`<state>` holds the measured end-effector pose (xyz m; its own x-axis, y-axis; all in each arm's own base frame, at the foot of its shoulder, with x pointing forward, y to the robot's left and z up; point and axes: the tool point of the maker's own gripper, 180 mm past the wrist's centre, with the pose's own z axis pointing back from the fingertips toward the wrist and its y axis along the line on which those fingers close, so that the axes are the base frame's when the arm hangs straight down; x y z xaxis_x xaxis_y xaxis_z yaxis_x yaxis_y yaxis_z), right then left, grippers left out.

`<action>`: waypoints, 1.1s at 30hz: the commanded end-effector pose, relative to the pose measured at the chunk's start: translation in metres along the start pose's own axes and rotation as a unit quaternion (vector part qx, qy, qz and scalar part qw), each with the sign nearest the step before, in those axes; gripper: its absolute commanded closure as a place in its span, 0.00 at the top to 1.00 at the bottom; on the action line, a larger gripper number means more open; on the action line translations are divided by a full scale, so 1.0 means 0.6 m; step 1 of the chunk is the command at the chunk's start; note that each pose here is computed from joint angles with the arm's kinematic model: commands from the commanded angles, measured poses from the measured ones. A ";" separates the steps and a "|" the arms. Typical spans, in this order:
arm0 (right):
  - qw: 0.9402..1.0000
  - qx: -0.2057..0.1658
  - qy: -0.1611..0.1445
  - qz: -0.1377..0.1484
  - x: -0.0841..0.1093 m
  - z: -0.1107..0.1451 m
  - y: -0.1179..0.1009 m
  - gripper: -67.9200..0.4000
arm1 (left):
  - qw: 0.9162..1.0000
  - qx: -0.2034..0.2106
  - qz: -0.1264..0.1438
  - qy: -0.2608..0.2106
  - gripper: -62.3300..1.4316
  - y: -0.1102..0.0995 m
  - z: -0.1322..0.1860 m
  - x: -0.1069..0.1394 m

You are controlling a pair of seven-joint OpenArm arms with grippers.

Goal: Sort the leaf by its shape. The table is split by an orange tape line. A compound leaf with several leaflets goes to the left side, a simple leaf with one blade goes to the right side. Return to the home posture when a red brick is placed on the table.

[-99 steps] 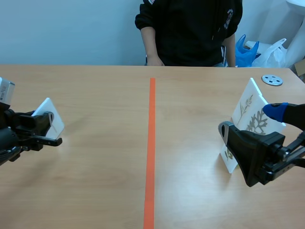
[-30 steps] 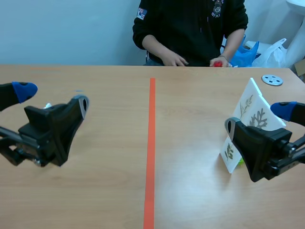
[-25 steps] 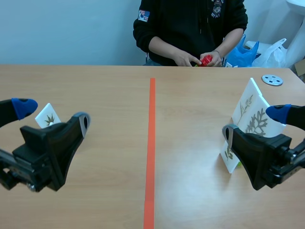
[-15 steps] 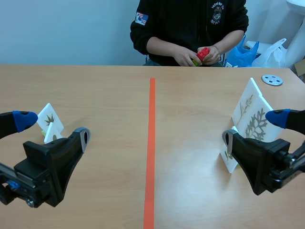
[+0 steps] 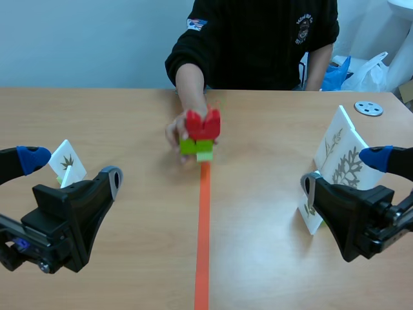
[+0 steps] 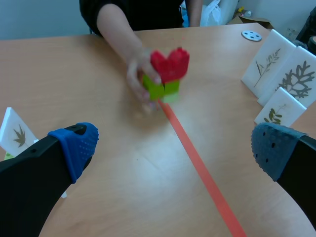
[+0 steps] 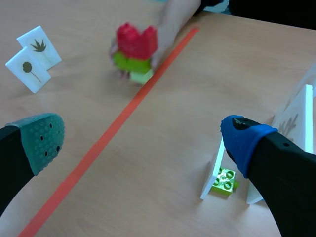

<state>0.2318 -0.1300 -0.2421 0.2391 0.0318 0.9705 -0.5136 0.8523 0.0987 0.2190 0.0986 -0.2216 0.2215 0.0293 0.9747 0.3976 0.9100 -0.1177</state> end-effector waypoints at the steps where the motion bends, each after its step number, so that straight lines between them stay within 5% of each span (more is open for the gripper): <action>1: 1.000 0.004 -0.014 0.007 0.017 0.000 0.001 1.00 | 1.000 -0.001 0.003 -0.005 1.00 -0.002 0.000 0.004; 33: 1.000 0.002 -0.015 0.007 0.018 0.000 -0.001 1.00 | 1.000 -0.022 -0.009 0.009 1.00 -0.015 0.000 -0.005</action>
<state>0.2320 -0.1301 -0.2422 0.2394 0.0321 0.9704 -0.5130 0.8527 0.0983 0.2141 0.0916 -0.2278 0.2443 -0.0137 0.9696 0.4412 0.8920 -0.0986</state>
